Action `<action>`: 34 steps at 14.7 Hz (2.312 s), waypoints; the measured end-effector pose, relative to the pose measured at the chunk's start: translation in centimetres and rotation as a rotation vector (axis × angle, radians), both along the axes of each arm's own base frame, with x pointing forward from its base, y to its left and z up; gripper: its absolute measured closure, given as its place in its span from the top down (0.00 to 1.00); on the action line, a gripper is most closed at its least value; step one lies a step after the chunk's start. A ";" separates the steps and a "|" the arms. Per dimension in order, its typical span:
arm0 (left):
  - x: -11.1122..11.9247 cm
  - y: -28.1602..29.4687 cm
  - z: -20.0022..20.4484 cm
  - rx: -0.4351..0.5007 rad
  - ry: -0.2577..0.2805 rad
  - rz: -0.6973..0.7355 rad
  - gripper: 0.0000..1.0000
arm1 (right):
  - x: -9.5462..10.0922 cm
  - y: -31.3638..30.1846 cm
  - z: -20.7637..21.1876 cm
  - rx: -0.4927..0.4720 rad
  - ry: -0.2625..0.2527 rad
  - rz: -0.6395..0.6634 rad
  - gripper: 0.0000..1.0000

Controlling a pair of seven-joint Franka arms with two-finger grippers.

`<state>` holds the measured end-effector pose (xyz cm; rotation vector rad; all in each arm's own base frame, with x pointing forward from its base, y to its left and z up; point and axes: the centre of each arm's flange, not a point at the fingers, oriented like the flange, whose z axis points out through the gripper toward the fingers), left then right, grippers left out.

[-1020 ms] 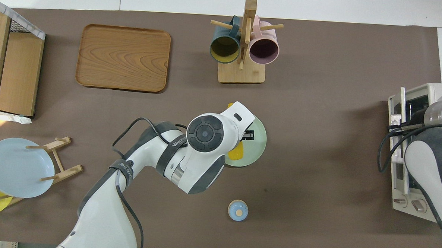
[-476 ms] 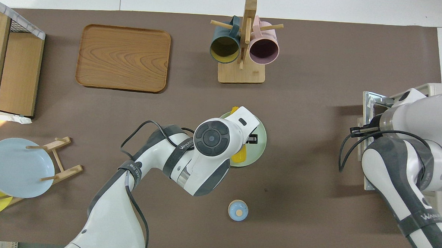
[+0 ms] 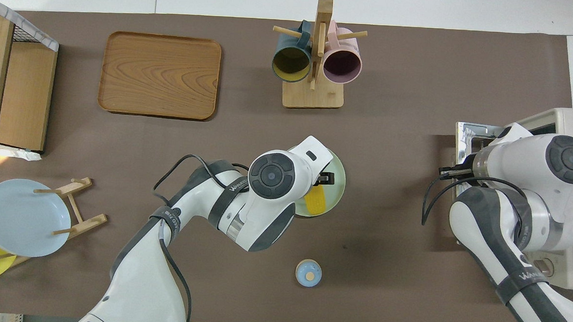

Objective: Put corn in oven
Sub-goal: 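Carry the corn to the green plate and release it, then withdraw the left gripper while the right gripper reaches the green plate, then grasp the green plate rim with the right gripper and lift it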

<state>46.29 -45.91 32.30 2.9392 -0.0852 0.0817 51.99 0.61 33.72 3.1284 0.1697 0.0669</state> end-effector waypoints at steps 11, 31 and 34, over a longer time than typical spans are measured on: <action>14.1 25.2 13.7 0.084 -0.014 0.076 1.00 | 0.3 0.5 -3.8 0.000 0.016 -0.032 0.01; 7.5 36.2 25.7 0.179 0.111 -0.032 1.00 | -1.6 33.4 8.4 0.112 -0.057 -0.213 0.65; 7.4 36.2 26.6 0.179 0.111 -0.045 1.00 | -3.2 38.5 5.2 0.135 -0.053 -0.219 0.65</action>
